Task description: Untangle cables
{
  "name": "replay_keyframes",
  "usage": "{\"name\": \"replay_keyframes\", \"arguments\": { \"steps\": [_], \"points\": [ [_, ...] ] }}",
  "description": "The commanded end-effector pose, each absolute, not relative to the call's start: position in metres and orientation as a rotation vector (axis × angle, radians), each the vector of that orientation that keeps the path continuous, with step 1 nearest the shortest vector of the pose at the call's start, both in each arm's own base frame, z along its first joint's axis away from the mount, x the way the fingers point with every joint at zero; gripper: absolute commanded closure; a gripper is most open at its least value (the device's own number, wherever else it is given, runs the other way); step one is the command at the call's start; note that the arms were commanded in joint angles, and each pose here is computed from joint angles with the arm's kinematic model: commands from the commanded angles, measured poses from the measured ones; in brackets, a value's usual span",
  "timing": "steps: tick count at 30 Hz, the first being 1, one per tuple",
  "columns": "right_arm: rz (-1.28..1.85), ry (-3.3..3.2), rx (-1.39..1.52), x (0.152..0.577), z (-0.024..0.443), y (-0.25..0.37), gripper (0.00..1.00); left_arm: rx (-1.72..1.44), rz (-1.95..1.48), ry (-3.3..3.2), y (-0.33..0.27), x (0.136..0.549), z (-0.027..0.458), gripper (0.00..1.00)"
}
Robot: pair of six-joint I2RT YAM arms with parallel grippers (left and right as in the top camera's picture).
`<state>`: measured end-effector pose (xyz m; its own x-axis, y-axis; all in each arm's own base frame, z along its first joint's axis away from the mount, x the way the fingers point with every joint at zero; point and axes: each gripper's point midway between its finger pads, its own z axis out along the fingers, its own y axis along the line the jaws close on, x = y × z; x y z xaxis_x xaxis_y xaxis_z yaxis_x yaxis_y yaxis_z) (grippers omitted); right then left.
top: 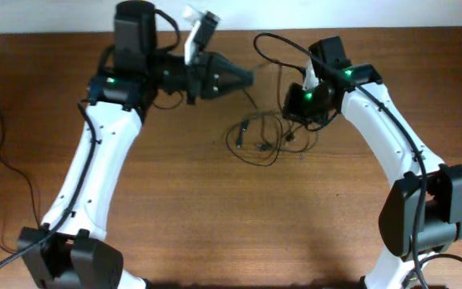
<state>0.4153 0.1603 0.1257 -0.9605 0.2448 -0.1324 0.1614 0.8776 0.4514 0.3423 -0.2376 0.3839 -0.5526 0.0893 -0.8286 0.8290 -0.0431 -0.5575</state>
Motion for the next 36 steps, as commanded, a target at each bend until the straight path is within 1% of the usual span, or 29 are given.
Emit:
{"name": "replay_keyframes", "arguments": {
  "steps": [1,3,5,6,9,11,13,14,15,16,17,19,22,25,27,32,34,36],
  "points": [
    [0.538,2.907,0.278,0.410,0.113,0.134,0.96,0.505,-1.300,1.988,-0.196,0.412,0.354,1.00],
    [0.525,2.928,0.270,0.406,0.110,0.125,0.96,0.285,-1.064,2.142,-0.164,0.438,0.323,1.00],
    [0.515,2.942,0.269,0.403,0.109,0.116,0.96,0.094,-0.788,2.279,-0.129,0.451,0.290,1.00],
    [0.520,2.946,0.249,0.403,0.109,0.111,0.96,-0.001,-0.624,2.353,-0.107,0.452,0.272,1.00],
    [0.610,2.944,0.181,0.401,0.113,0.105,0.96,-0.127,-0.366,2.462,-0.071,0.444,0.246,1.00],
    [0.785,2.914,0.099,0.397,0.123,0.110,0.96,-0.186,-0.217,2.507,-0.050,0.437,0.236,1.00],
    [0.981,2.846,0.021,0.394,0.140,0.117,0.96,-0.214,-0.130,2.525,-0.038,0.433,0.232,1.00],
    [1.142,2.765,-0.045,0.391,0.157,0.124,0.96,-0.224,-0.100,2.528,-0.034,0.432,0.231,1.00],
    [1.231,2.709,-0.079,0.390,0.169,0.127,0.96,-0.230,-0.080,2.527,-0.031,0.432,0.231,1.00],
    [1.377,2.590,-0.133,0.387,0.194,0.129,0.96,-0.236,-0.061,2.525,-0.029,0.433,0.230,1.00],
    [1.449,2.515,-0.154,0.386,0.209,0.128,0.96,-0.238,-0.052,2.525,-0.028,0.433,0.230,1.00],
    [1.488,2.425,-0.142,0.383,0.235,0.116,0.96,-0.242,-0.041,2.528,-0.026,0.434,0.228,1.00],
    [1.454,2.385,-0.087,0.374,0.257,0.095,0.96,-0.263,-0.001,2.532,-0.018,0.435,0.224,1.00],
    [1.416,2.357,-0.041,0.366,0.273,0.078,0.96,-0.284,-0.009,2.532,-0.011,0.435,0.224,1.00],
    [1.404,2.353,-0.033,0.361,0.279,0.075,0.96,-0.259,-0.063,2.536,-0.017,0.436,0.224,1.00],
    [1.430,2.365,-0.108,0.352,0.284,0.098,0.96,0.184,-0.561,2.442,-0.094,0.438,0.246,1.00],
    [1.452,2.368,-0.215,0.348,0.285,0.125,0.96,0.408,-0.838,2.317,-0.136,0.425,0.269,1.00],
    [1.458,2.367,-0.280,0.347,0.286,0.146,0.96,0.533,-0.982,2.232,-0.160,0.413,0.282,1.00]
  ]
}}
